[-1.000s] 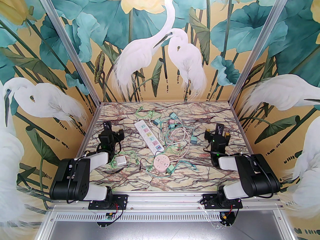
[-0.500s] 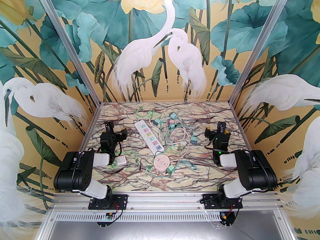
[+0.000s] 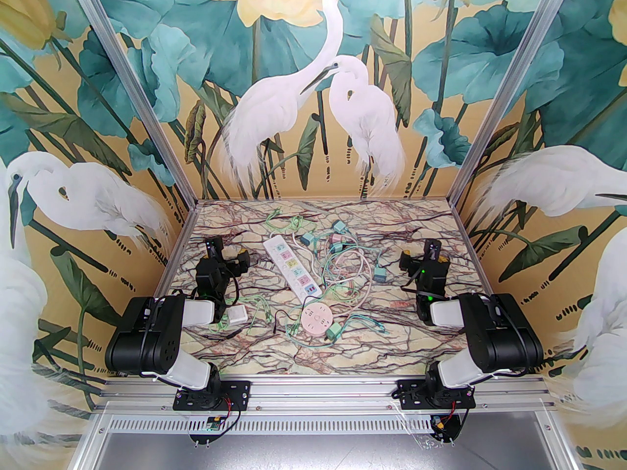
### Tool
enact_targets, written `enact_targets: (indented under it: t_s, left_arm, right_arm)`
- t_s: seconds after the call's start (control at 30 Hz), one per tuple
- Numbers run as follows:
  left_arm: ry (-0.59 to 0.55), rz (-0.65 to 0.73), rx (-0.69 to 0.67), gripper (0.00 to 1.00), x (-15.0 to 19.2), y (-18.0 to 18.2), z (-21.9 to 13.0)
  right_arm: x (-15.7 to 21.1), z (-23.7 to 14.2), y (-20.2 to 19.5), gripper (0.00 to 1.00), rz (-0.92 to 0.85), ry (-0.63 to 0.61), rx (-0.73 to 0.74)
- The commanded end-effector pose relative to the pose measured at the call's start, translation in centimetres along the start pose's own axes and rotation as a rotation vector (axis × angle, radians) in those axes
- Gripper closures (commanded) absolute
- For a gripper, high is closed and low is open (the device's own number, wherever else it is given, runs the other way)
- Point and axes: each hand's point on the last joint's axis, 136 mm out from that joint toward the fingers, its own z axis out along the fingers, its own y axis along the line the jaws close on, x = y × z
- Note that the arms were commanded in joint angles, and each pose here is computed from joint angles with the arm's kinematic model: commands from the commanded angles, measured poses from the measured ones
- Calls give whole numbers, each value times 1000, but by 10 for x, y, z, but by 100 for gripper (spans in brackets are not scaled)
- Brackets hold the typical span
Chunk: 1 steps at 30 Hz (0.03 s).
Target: Pull the plug off the socket
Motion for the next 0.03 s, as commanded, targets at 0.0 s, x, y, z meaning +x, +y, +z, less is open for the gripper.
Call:
enact_targets:
  t_s: [0.0]
  left_arm:
    - [-10,12,15,0,-1,-2,0]
  right_arm:
    - [-9,3,1,1,20,-19,-3]
